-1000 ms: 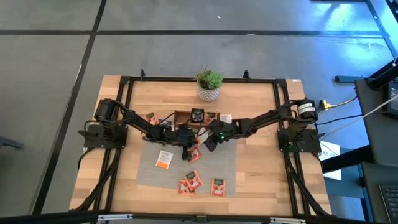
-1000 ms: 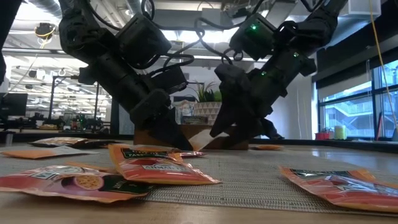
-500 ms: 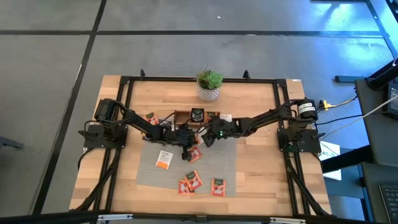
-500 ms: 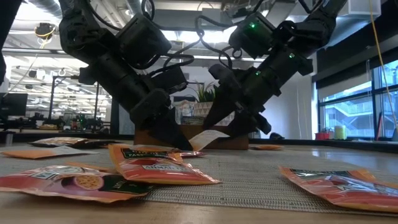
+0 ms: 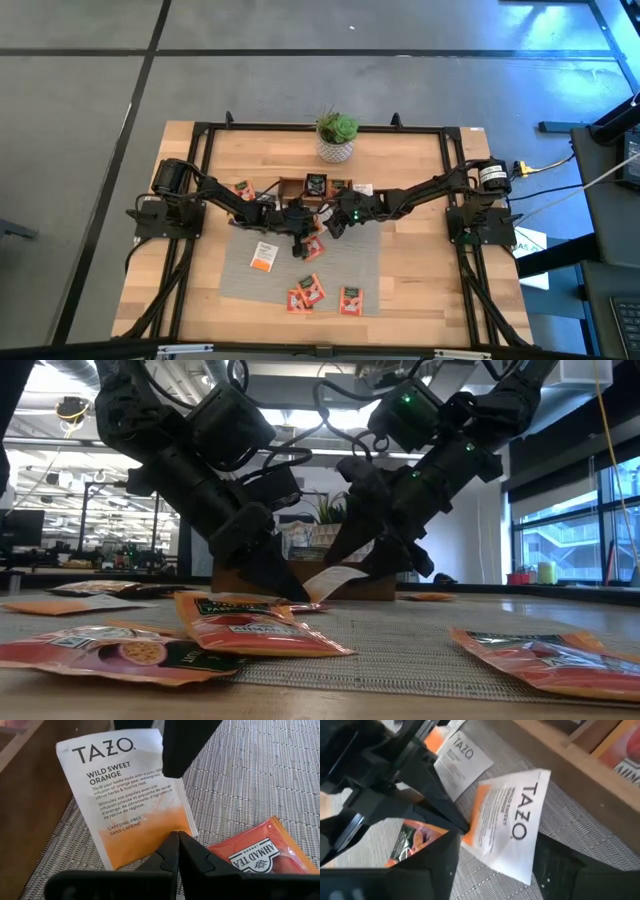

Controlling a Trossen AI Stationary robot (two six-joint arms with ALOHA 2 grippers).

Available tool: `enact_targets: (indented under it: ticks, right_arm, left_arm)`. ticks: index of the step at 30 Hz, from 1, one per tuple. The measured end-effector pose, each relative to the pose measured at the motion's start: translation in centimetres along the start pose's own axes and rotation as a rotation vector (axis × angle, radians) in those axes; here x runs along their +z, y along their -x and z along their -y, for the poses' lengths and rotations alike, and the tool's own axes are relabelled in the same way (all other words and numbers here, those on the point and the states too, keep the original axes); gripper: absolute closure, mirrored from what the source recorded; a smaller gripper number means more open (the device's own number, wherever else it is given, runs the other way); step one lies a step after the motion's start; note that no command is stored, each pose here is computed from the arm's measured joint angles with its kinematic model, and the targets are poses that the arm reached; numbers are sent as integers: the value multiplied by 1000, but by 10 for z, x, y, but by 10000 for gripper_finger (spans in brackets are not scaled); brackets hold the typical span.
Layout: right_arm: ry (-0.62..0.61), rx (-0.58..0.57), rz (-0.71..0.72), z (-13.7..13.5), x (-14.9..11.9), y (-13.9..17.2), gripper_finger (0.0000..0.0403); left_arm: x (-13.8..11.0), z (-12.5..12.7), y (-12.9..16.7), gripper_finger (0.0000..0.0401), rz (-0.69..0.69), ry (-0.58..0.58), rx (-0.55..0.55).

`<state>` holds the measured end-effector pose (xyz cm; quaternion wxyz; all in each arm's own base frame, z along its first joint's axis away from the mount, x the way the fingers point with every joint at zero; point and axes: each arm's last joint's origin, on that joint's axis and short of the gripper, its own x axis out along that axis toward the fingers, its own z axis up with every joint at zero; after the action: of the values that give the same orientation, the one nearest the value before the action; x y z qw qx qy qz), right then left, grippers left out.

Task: Pick & Place Tea
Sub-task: Put the white tea bag into the left section of the wooden organizer

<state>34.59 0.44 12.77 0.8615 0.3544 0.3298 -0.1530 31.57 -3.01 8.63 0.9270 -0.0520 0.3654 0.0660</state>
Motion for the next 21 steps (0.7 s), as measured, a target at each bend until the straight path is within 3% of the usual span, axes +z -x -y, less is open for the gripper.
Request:
enact_targets:
  ticks: [10, 21]
  right_arm:
    - [2, 7, -9, 0, 0, 0, 311]
    - [55, 8, -12, 0, -1, 0, 396]
  left_arm:
    - [0, 0, 0, 399, -1, 0, -1]
    - [14, 1, 30, 398, -21, -46, -61]
